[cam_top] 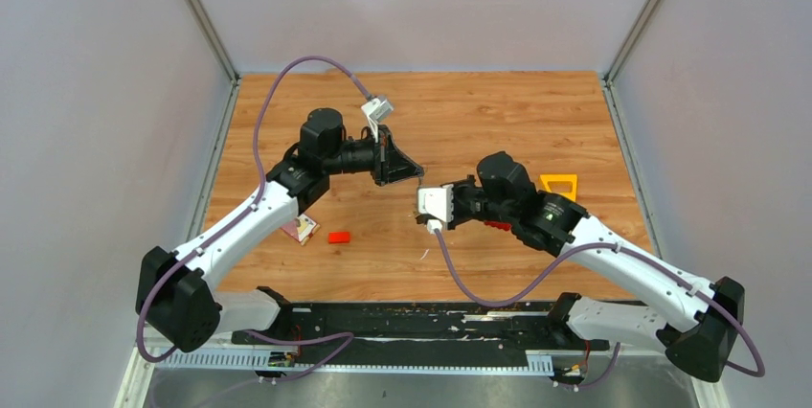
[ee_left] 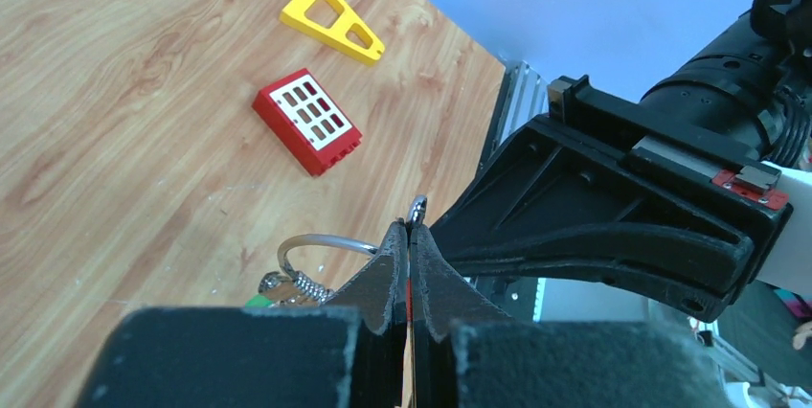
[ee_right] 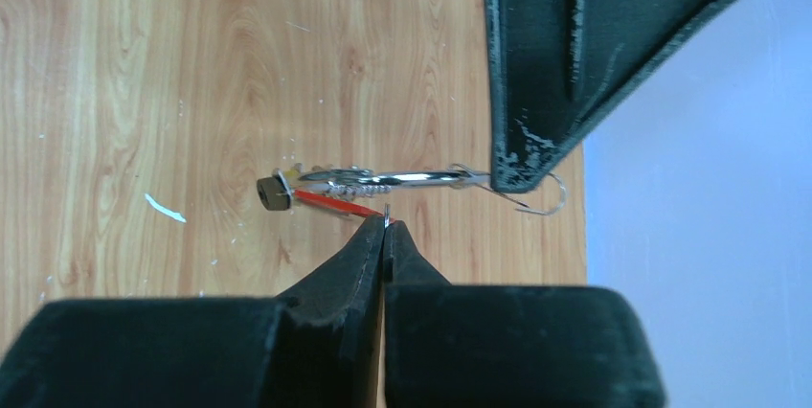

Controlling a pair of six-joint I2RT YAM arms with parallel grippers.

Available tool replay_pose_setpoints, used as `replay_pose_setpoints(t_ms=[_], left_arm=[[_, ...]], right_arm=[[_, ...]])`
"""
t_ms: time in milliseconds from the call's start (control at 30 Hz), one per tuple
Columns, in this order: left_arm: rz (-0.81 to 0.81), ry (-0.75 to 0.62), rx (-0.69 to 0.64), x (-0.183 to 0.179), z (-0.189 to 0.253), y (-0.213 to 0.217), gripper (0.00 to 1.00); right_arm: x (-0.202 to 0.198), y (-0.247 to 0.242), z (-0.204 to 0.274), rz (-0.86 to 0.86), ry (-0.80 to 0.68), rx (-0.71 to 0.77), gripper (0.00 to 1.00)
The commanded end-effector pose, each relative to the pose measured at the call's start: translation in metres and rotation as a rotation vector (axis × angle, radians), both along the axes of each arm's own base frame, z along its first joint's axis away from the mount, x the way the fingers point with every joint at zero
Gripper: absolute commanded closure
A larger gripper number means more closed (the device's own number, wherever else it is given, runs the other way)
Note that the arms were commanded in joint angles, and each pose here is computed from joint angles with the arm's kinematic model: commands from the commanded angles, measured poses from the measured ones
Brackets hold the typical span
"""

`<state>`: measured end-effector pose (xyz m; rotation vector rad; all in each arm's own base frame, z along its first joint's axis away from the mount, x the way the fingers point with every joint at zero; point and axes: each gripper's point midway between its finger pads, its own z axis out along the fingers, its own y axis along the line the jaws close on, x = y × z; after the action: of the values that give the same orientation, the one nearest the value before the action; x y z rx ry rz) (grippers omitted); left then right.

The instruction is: Put the keys on the keyring

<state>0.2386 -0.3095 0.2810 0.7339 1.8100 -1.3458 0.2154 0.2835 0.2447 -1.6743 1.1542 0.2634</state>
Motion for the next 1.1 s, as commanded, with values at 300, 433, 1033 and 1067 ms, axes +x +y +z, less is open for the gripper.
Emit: replay_pose_setpoints(t_ms=[300,433,1033,1067], left_arm=[[-0.009,-0.004,-0.012,-0.0093,0.0162,-0.0026,1.0],[-0.015,-0.009,-0.016,-0.0108,0.0171,-0.0052,1.0],[0.003,-0.032,-0.033,-0.0087,0.0203,-0.0055,1.0],[0.004,-0.033,-0.034,-0.0085,0.02,-0.0053,1.0]], right_arm=[[0.0181,-0.0071,0.0384,-0.102,-0.148,0.077,1.0],[0.019,-0.0072,0.0386,-0.109,-0.149,0.08,1.0],[0.0124,-0.0046,0.0373,-0.077,-0.142,0.075,1.0],[0.0128,-0.0042,0.0373,-0.079,-0.14,0.075,1.0]])
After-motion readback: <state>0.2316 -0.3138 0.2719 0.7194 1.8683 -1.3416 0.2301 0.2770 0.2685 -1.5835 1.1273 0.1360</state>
